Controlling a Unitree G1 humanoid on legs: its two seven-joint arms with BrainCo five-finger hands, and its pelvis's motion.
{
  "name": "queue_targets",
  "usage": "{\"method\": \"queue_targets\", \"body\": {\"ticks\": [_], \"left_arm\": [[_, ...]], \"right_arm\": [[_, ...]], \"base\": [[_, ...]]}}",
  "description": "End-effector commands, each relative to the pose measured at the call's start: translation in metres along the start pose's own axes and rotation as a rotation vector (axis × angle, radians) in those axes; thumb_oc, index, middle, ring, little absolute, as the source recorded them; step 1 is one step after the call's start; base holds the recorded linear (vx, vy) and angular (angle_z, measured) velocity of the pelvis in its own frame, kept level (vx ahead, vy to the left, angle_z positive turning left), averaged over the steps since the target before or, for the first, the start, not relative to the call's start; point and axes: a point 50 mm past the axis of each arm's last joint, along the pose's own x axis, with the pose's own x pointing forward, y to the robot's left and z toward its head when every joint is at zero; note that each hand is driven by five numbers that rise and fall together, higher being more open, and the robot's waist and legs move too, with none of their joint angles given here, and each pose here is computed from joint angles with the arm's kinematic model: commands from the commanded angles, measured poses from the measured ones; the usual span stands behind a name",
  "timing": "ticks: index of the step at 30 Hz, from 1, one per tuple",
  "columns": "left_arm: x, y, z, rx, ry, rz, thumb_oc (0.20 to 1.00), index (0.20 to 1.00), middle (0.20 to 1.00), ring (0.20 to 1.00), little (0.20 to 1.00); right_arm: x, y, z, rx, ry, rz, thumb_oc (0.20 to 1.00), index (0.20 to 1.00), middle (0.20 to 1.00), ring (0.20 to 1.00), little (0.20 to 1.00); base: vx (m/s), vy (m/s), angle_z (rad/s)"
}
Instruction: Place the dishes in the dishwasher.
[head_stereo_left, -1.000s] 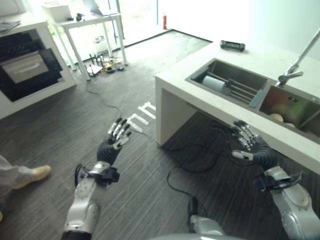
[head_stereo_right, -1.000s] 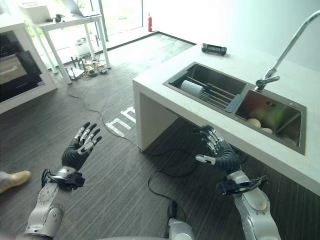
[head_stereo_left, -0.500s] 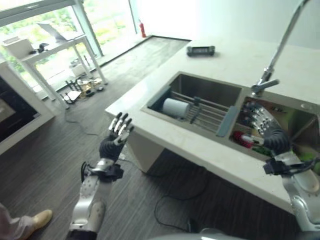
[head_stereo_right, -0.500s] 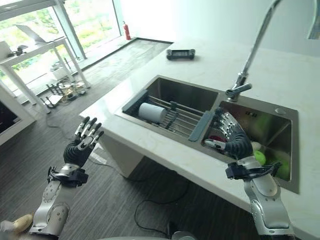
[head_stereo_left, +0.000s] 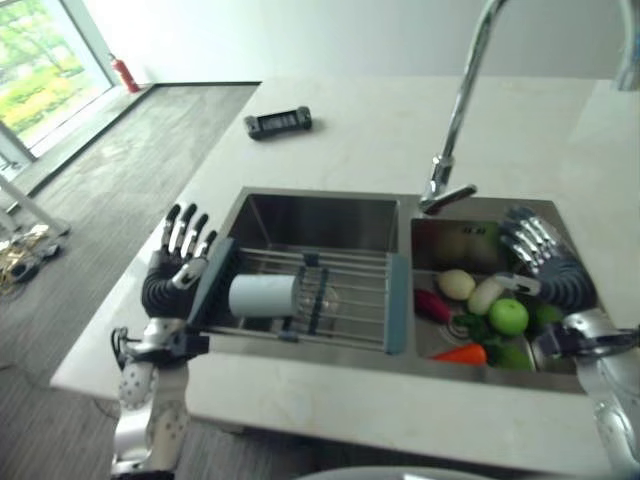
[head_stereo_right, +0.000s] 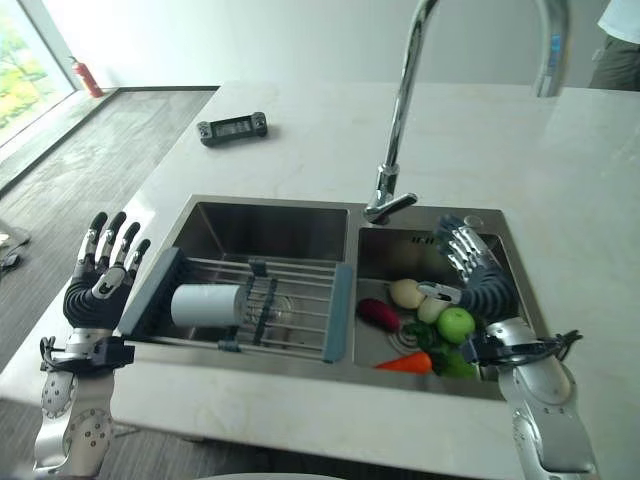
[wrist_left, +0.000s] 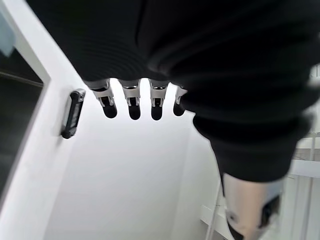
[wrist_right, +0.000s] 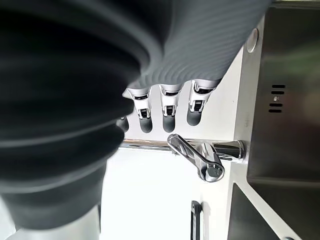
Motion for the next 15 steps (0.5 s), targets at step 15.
{"method": "queue_targets", "body": {"ticks": [15], "left_arm": [[0.002,-0.023,0.028,0.423,0.061,-0.210,1.000,1.000,1.000,1.000,1.000]], "right_arm": [[0.022,0.008,0.014,0.023,-0.124,-0.023,1.000,1.000,1.000,1.000,1.000]], "base": [[0.01,0.042,-0.20]]}}
